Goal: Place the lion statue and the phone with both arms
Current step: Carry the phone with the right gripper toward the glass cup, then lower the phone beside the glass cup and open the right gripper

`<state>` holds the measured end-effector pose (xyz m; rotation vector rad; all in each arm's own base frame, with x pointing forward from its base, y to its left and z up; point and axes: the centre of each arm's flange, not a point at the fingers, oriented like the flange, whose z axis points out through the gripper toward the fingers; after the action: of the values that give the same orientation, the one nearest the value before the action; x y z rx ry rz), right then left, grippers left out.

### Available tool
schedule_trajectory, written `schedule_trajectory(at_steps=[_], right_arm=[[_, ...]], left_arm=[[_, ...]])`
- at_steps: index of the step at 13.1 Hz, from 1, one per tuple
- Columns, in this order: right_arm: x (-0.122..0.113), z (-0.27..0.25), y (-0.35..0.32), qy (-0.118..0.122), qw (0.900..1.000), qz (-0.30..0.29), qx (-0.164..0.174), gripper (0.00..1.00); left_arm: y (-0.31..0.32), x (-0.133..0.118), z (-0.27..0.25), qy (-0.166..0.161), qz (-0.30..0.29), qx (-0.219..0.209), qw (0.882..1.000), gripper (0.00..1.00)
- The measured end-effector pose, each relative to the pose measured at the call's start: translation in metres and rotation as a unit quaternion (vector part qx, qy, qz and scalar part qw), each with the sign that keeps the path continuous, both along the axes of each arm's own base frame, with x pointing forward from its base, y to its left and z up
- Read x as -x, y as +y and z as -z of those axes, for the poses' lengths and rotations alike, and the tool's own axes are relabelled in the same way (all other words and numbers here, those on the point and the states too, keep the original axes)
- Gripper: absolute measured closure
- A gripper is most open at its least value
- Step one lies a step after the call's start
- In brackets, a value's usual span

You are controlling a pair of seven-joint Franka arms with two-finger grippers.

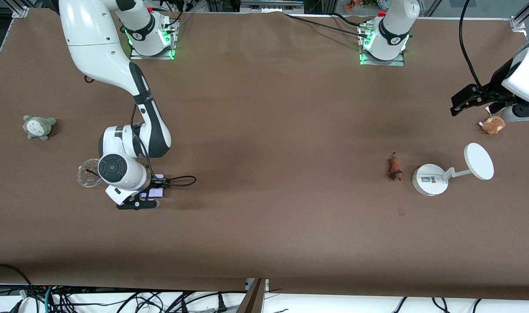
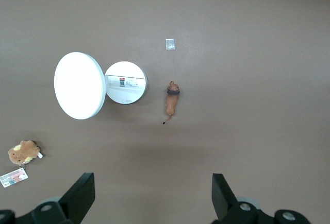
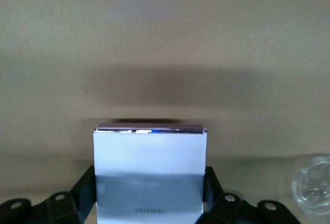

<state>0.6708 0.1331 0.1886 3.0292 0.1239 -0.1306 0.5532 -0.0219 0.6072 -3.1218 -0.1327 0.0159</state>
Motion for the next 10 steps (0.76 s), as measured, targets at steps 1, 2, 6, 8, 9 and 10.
schedule_trajectory(at_steps=[1, 2, 6, 8, 9, 10], right_arm=[[0.002, 0.001, 0.0, 0.009, 1.0, -0.007, -0.003, 0.16], [0.003, 0.002, -0.001, 0.016, 1.0, -0.014, -0.004, 0.16], [0.004, 0.001, -0.01, 0.03, 0.999, -0.023, -0.006, 0.16], [0.003, 0.001, -0.016, 0.032, 0.999, -0.023, -0.006, 0.16], [0.003, 0.001, -0.018, 0.033, 0.999, -0.022, -0.006, 0.16], [0.003, 0.001, -0.02, 0.034, 0.999, -0.022, -0.006, 0.16]], left_arm=[[0.0, 0.0, 0.0, 0.0, 0.0, 0.0, 1.0, 0.0], [0.0, 0.0, 0.0, 0.0, 0.0, 0.0, 1.0, 0.0], [-0.001, 0.0, 0.0, 0.0, 0.001, 0.0, 1.0, 0.0], [-0.002, 0.0, 0.0, 0.0, 0.002, 0.0, 1.0, 0.0], [-0.002, 0.0, 0.0, 0.0, 0.002, 0.0, 1.0, 0.0], [-0.002, 0.0, 0.0, 0.0, 0.002, 0.0, 1.0, 0.0]])
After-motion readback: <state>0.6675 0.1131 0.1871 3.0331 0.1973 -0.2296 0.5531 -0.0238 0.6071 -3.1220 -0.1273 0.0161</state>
